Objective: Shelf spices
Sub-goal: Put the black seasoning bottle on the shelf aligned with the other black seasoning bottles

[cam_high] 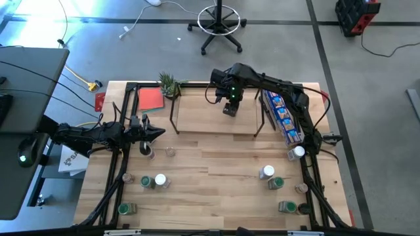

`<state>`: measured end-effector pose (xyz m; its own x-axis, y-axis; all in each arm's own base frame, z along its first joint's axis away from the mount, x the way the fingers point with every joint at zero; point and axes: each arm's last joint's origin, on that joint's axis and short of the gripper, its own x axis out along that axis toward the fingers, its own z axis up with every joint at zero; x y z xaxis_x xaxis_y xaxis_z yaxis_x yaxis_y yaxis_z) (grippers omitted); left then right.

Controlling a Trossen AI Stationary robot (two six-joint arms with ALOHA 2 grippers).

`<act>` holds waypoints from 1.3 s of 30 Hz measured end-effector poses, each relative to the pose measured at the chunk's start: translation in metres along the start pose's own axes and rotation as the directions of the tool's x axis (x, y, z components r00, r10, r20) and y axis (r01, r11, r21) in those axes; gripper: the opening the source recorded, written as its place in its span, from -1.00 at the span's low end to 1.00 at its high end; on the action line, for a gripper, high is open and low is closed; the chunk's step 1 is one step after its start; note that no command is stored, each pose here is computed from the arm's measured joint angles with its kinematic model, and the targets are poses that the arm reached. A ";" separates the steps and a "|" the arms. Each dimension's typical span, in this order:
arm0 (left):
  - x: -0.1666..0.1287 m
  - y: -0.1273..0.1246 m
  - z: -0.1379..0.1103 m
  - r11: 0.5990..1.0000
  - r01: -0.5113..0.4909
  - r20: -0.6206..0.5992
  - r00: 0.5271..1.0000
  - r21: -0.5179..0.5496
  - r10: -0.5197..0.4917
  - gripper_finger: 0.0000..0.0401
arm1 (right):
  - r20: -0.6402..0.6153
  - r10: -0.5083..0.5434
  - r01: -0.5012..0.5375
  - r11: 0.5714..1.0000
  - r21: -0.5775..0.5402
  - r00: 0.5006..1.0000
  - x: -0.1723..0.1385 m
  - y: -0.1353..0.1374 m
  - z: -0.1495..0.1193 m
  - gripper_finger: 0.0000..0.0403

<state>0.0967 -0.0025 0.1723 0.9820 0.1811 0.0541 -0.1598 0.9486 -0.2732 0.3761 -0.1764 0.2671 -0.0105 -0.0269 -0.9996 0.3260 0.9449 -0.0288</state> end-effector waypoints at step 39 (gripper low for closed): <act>0.000 0.000 -0.001 1.000 -0.002 -0.006 1.000 0.002 0.002 -1.00 | 0.452 0.042 0.040 0.985 -0.170 0.891 -0.150 0.118 -0.142 0.14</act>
<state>0.0967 -0.0025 0.1717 0.9822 0.1818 0.0480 -0.1624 0.9487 -0.2712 0.2822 -0.0143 0.4140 0.4318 -0.1314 -0.8924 0.1595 0.9849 -0.0679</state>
